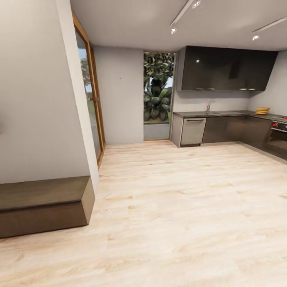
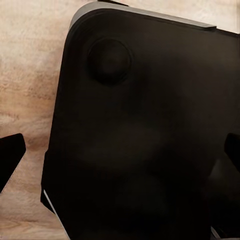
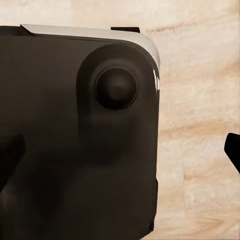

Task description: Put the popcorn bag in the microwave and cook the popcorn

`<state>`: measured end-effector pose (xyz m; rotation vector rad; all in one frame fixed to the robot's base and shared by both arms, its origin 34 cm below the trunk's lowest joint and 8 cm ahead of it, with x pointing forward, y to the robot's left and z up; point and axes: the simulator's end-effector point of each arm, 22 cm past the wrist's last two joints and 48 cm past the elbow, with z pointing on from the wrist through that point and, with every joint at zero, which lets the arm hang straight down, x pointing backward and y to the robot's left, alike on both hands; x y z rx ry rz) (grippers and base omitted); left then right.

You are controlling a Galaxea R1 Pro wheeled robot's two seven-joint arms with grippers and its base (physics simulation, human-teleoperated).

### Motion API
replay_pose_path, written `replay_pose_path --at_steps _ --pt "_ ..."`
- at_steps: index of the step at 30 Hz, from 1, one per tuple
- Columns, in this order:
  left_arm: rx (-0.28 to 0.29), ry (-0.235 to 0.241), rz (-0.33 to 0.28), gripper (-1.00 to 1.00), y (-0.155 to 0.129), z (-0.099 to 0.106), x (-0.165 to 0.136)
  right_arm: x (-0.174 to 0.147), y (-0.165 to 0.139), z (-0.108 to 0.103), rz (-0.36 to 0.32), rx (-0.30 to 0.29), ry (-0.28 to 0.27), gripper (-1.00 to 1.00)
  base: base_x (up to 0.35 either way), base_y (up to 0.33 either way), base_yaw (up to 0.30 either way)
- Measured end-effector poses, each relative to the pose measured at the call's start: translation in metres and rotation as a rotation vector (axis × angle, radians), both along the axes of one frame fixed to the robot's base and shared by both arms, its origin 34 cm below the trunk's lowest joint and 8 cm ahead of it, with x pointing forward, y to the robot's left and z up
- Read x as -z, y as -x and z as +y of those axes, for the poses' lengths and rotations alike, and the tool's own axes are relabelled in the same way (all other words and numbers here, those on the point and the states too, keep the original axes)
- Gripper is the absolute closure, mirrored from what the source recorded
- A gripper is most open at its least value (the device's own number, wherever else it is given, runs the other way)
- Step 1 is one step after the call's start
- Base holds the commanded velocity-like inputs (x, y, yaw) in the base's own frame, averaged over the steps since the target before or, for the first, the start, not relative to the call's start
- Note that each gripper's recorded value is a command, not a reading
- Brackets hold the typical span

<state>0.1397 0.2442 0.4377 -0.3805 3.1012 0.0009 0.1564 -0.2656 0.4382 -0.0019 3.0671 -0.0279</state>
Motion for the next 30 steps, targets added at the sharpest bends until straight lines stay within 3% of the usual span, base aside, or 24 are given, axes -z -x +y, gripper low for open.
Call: replay_pose_path --at_steps 30 --pt "-0.008 0.000 0.001 -1.00 0.0004 0.0001 0.0000 0.0000 -0.0001 -0.0002 0.000 0.010 0.000 -1.00 0.000 0.000 -0.244"
